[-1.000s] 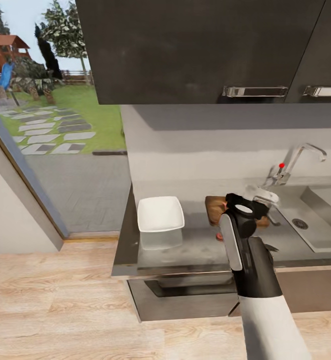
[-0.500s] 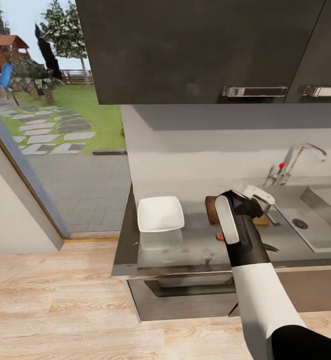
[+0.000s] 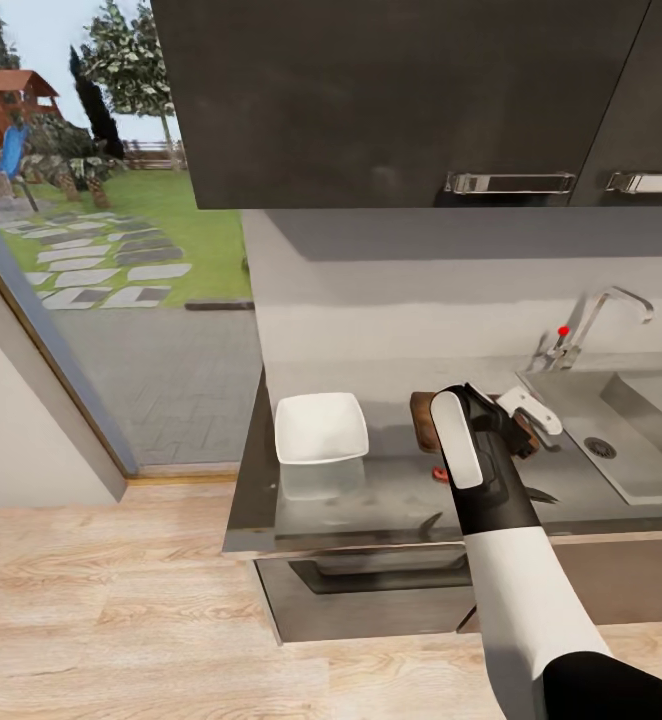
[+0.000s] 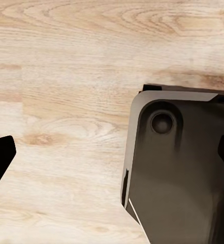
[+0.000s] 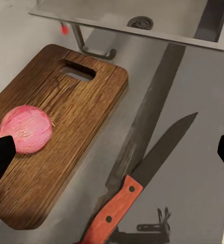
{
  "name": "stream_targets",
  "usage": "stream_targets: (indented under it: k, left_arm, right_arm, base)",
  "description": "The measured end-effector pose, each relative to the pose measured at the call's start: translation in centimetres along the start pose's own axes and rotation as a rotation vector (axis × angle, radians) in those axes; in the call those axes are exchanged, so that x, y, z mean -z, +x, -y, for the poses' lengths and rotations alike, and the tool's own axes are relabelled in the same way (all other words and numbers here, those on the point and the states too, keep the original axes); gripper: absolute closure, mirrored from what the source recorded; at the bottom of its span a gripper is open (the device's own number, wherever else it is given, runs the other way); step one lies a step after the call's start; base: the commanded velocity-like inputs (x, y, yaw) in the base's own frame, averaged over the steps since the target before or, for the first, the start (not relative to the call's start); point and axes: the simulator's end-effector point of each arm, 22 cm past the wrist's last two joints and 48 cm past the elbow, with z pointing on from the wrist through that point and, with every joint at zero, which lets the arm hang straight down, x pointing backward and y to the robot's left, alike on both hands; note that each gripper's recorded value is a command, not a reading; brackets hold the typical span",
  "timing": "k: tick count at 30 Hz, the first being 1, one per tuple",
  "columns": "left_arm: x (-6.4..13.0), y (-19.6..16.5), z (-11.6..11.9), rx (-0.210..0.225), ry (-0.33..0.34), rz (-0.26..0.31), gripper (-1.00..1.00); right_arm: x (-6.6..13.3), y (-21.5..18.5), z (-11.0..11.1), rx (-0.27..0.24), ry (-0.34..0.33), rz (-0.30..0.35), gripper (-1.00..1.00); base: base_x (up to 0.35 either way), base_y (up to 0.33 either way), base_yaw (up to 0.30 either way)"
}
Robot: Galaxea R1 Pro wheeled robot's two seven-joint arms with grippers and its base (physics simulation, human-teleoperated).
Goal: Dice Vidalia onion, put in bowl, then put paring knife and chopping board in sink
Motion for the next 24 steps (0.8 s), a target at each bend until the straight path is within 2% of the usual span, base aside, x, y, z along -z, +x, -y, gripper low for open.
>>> stream_targets:
  k: [3, 8, 16, 24]
  left_arm:
    - [0.0, 0.2, 0.0, 0.000, -0.001, -0.004, -1.00]
    - [0.0, 0.3, -0.1, -0.001, -0.001, -0.006, -1.00]
    - [0.0, 0.3, 0.0, 0.000, -0.001, -0.007, -1.00]
    - [0.0, 0.4, 0.0, -0.001, -0.001, -0.008, -1.00]
  right_arm:
    - [-0.1, 0.2, 0.1, 0.002, 0.003, -0.003, -1.00]
    - [-1.0, 1.5, 0.6, 0.032, 0.033, -0.025, -1.00]
    - [-4.1, 4.2, 3.8, 0.033, 0.139, -0.119, -1.00]
    - [-4.5, 4.9, 4.0, 0.045, 0.151, -0.132, -1.00]
  base:
    - [0.000, 0.000, 0.000]
    - [0.000, 0.000, 0.000]
    - [0.000, 0.000, 0.000]
    - [0.000, 0.000, 0.000]
